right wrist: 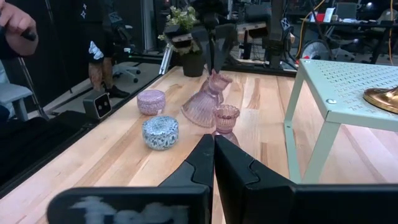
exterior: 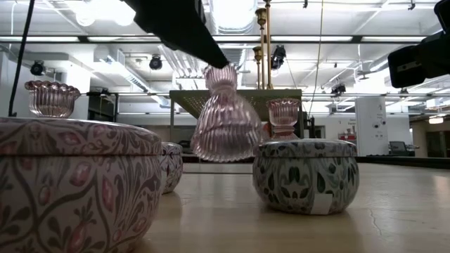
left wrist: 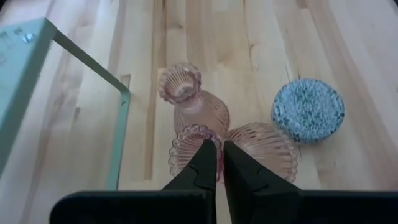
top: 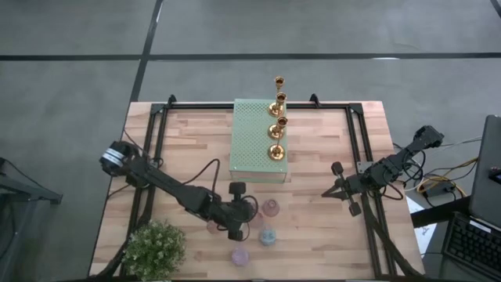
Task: Pick & Place candle stick holders
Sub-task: Put the bottom right pink candle holder on the shelf
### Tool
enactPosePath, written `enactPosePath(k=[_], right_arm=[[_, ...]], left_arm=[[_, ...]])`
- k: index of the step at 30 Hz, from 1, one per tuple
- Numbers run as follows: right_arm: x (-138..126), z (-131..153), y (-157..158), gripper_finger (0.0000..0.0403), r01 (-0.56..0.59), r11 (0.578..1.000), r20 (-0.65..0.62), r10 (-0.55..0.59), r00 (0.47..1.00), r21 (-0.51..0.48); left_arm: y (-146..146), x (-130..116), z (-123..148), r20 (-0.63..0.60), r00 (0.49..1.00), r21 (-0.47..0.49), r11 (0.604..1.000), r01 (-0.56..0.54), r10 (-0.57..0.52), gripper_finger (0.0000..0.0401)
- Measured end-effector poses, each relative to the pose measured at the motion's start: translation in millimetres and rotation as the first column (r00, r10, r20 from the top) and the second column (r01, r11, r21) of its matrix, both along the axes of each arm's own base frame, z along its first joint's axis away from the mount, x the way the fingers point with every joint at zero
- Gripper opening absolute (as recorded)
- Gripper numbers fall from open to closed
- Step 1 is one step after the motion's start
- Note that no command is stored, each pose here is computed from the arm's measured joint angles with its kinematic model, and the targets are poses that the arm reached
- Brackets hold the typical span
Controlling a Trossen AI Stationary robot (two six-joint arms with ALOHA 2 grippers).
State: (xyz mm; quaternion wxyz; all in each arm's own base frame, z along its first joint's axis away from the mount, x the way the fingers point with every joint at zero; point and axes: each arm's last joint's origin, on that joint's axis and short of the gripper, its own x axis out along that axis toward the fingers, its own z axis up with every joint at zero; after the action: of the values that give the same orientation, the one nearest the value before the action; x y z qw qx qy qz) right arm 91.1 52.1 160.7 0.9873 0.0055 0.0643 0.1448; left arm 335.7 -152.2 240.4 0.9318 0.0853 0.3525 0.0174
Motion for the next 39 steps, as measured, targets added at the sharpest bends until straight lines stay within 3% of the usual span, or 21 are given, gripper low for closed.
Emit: enactPosePath(k=[19, 27, 39], right_arm=[[0.0, -0.1, 0.0, 0.0008, 0.000, 1.000, 0.000, 0.000, 1.000, 0.000], [0.0, -0.1, 0.0, 0.0008, 0.000, 1.000, 0.000, 0.000, 1.000, 0.000], [0.0, -0.1, 0.0, 0.0008, 0.000, 1.000, 0.000, 0.000, 1.000, 0.000]], left_arm=[[3.7, -9.1, 43.3, 0.022, 1.000, -0.030, 0.999, 0.020, -0.020, 0.0014], [6.5, -15.0, 74.6, 0.035, 0.999, -0.020, 0.999, 0.034, -0.033, 0.0014], [28.1, -19.5, 108.1, 0.029, 0.996, 0.179, 0.980, -0.083, 0.079, 0.0014]])
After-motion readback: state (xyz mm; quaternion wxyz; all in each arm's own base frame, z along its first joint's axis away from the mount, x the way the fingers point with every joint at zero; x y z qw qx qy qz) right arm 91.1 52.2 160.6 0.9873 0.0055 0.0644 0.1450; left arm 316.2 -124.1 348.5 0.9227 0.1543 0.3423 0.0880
